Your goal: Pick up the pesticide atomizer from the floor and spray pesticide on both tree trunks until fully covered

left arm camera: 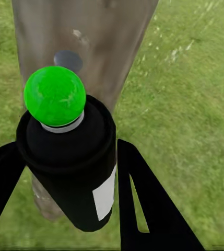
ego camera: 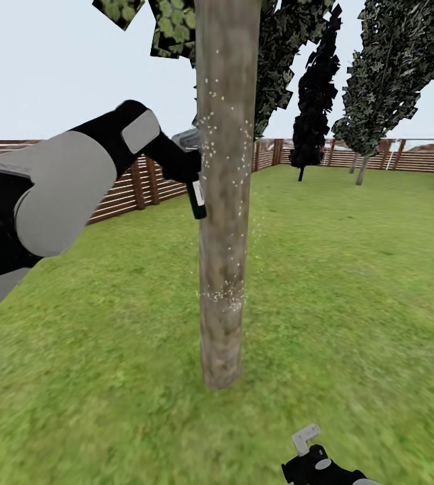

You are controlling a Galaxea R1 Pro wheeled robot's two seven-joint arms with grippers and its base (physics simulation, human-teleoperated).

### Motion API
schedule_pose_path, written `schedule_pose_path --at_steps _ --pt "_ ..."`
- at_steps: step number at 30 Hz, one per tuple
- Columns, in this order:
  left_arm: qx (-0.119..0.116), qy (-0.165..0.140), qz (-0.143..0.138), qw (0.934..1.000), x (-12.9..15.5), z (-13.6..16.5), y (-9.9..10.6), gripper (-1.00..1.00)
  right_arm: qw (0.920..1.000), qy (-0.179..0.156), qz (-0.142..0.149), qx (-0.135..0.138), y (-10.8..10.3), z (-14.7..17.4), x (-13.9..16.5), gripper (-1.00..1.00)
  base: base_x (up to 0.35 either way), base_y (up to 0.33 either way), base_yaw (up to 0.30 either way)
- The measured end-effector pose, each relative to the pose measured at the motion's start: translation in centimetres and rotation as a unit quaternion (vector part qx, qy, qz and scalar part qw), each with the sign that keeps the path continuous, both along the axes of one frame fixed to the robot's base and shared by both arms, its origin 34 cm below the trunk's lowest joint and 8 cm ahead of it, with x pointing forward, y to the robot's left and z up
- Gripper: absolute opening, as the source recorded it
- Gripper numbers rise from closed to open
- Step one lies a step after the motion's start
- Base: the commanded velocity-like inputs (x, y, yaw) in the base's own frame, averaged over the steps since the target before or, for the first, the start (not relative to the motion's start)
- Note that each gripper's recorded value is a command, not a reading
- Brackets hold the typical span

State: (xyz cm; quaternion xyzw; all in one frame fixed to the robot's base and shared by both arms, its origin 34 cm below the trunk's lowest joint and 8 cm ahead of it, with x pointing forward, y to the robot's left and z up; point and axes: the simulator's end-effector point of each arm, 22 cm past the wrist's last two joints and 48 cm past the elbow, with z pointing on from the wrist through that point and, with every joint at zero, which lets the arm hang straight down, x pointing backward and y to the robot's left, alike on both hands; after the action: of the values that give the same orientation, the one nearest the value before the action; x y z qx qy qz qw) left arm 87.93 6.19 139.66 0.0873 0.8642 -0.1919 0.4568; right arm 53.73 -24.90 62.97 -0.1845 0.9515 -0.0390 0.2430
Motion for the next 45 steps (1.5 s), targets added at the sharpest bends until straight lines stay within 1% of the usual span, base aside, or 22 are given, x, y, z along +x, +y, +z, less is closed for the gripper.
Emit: schedule_pose_path --at_steps 2,3,5,6,7,11,16,18,19,21,22,23,25,30,32,33,34,35,36,38,41,45 --pt "0.000 0.010 0.000 0.9999 0.1 -1.5 0.0 -1.00 1.0000 0.000 0.000 0.000 0.0 0.0 0.0 1.00 0.000 0.000 0.000" --pt "-0.007 0.012 -0.010 0.9999 -0.1 -1.6 -0.5 -1.00 1.0000 -0.001 0.000 0.000 0.0 0.0 0.0 1.00 0.000 0.000 0.000" --pt "-0.039 0.010 -0.051 0.9979 -0.9 -0.8 -2.5 -1.00 1.0000 -0.001 0.000 0.000 0.0 0.0 0.0 1.00 0.000 0.000 0.000" --pt "-0.046 -0.001 -0.063 0.9970 -1.1 0.2 -3.1 -1.00 1.0000 -0.001 0.000 0.000 0.0 0.0 0.0 1.00 0.000 0.000 0.000" --pt "-0.050 -0.027 -0.074 0.9957 -1.4 2.5 -3.6 -1.00 1.0000 -0.001 0.000 0.000 0.0 0.0 0.0 1.00 0.000 0.000 0.000" --pt "-0.071 -0.049 -0.108 0.9904 -2.4 4.8 -5.1 -1.00 1.0000 0.000 0.000 0.000 0.1 0.0 0.0 1.00 0.000 0.000 0.000" --pt "-0.074 -0.078 -0.120 0.9869 -3.0 7.3 -5.6 -1.00 1.0000 -0.001 0.000 0.000 0.0 0.0 0.0 1.00 0.000 0.000 0.000" --pt "-0.084 -0.082 -0.126 0.9851 -3.3 8.0 -6.0 -1.00 1.0000 0.000 0.000 0.000 0.0 0.0 0.0 1.00 0.000 0.000 0.000" --pt "-0.082 -0.073 -0.123 0.9862 -3.1 7.2 -5.8 -1.00 1.0000 0.000 0.000 0.000 0.0 0.0 0.0 1.00 0.000 0.000 0.000" --pt "-0.077 -0.032 -0.112 0.9902 -2.4 3.6 -5.3 -1.00 1.0000 0.000 0.000 0.000 0.0 0.0 0.0 1.00 0.000 0.000 0.000" --pt "-0.084 -0.010 -0.110 0.9903 -2.4 2.1 -5.3 -1.00 1.0000 0.000 0.000 0.000 0.0 0.0 0.0 1.00 0.000 0.000 0.000" --pt "-0.079 -0.002 -0.106 0.9912 -2.3 1.3 -5.0 -1.00 1.0000 0.000 0.000 0.000 0.0 0.0 0.0 1.00 0.000 0.000 0.000" --pt "-0.084 0.010 -0.105 0.9908 -2.3 0.3 -5.1 -1.00 1.0000 0.000 0.000 0.000 0.0 0.0 0.0 1.00 0.000 0.000 0.000" --pt "-0.087 0.049 -0.097 0.9903 -1.6 -6.2 -4.9 -1.00 1.0000 0.000 0.000 0.000 0.0 0.0 0.0 1.00 0.000 0.000 0.000" --pt "-0.098 0.062 -0.094 0.9888 -1.3 -9.2 -5.0 -1.00 1.0000 0.000 0.000 0.000 0.0 0.0 0.0 1.00 0.000 0.000 0.000" --pt "-0.085 0.060 -0.087 0.9907 -0.9 -10.9 -4.6 -1.00 1.0000 0.000 0.000 0.000 0.0 0.0 0.0 1.00 0.000 0.000 0.000" --pt "-0.095 0.064 -0.087 0.9896 -0.9 -11.6 -4.8 -1.00 1.0000 0.000 0.000 0.000 0.0 0.0 0.0 1.00 0.000 0.000 0.000" --pt "-0.089 0.067 -0.084 0.9901 -0.8 -12.7 -4.6 -1.00 1.0000 0.000 0.000 0.000 0.0 0.0 0.0 1.00 0.000 0.000 0.000" --pt "-0.079 0.069 -0.082 0.9911 -0.8 -13.5 -4.3 -1.00 1.0000 0.000 0.000 0.000 0.0 0.0 0.0 1.00 0.000 0.000 0.000" --pt "-0.043 0.069 -0.073 0.9940 -0.4 -17.0 -3.2 -1.00 1.0000 0.000 0.000 0.000 0.0 0.0 0.0 1.00 0.000 0.000 0.000" --pt "-0.044 0.069 -0.070 0.9942 -0.3 -18.6 -3.2 -1.00 1.0000 0.000 0.000 0.000 0.0 0.0 0.0 1.00 0.000 0.000 0.000" --pt "-0.046 0.060 -0.068 0.9948 0.0 -19.2 -3.2 -1.00 1.0000 0.000 0.002 0.003 0.5 0.0 0.0 1.00 0.000 0.000 0.000"
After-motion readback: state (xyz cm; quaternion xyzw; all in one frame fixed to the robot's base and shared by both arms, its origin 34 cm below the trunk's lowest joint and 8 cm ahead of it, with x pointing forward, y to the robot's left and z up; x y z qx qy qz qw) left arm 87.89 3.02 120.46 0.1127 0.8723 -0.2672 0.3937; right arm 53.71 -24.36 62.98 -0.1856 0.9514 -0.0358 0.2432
